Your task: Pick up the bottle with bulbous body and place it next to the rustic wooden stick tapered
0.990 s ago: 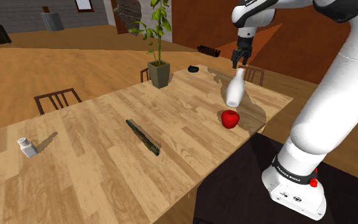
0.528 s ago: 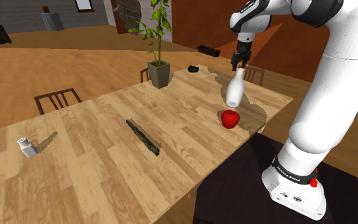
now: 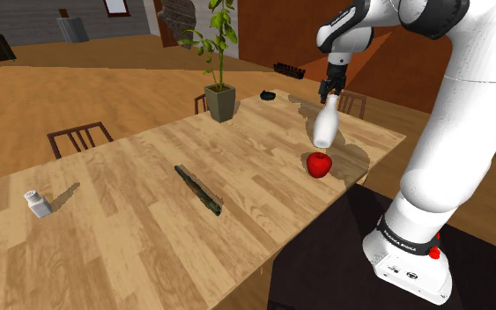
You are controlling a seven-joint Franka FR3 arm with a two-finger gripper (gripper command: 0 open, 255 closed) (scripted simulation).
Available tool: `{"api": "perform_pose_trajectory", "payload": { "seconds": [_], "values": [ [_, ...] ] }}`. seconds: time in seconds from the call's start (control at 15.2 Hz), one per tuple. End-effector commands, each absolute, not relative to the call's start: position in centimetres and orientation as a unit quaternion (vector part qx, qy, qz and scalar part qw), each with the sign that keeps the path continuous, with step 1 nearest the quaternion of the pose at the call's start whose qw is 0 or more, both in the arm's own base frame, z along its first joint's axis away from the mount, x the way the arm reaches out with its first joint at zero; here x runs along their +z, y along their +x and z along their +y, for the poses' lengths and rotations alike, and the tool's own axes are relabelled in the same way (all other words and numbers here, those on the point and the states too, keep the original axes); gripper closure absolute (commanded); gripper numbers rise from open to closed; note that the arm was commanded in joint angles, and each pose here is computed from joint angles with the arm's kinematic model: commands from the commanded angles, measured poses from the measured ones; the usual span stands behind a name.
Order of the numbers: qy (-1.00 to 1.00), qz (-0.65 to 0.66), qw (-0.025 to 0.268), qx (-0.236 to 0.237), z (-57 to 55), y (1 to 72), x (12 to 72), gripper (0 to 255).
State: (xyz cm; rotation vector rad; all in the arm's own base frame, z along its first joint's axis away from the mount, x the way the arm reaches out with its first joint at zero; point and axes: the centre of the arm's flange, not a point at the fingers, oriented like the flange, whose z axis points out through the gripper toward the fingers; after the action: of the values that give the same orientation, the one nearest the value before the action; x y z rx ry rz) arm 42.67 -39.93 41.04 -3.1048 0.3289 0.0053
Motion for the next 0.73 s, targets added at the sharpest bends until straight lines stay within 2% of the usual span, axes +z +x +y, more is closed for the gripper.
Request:
{"api": "perform_pose_trajectory", "payload": {
  "seconds": [0.0, 0.13, 0.2, 0.66],
  "values": [
    [-0.994, 0.105, 0.010, 0.002, -39.94, 42.67, 41.02, 0],
    [-0.994, 0.105, 0.010, 0.002, -39.93, 42.67, 41.03, 0],
    [-0.994, 0.105, 0.010, 0.002, -39.93, 42.67, 41.03, 255],
    [-0.994, 0.105, 0.010, 0.002, -39.93, 42.67, 41.04, 255]
  ]
}}
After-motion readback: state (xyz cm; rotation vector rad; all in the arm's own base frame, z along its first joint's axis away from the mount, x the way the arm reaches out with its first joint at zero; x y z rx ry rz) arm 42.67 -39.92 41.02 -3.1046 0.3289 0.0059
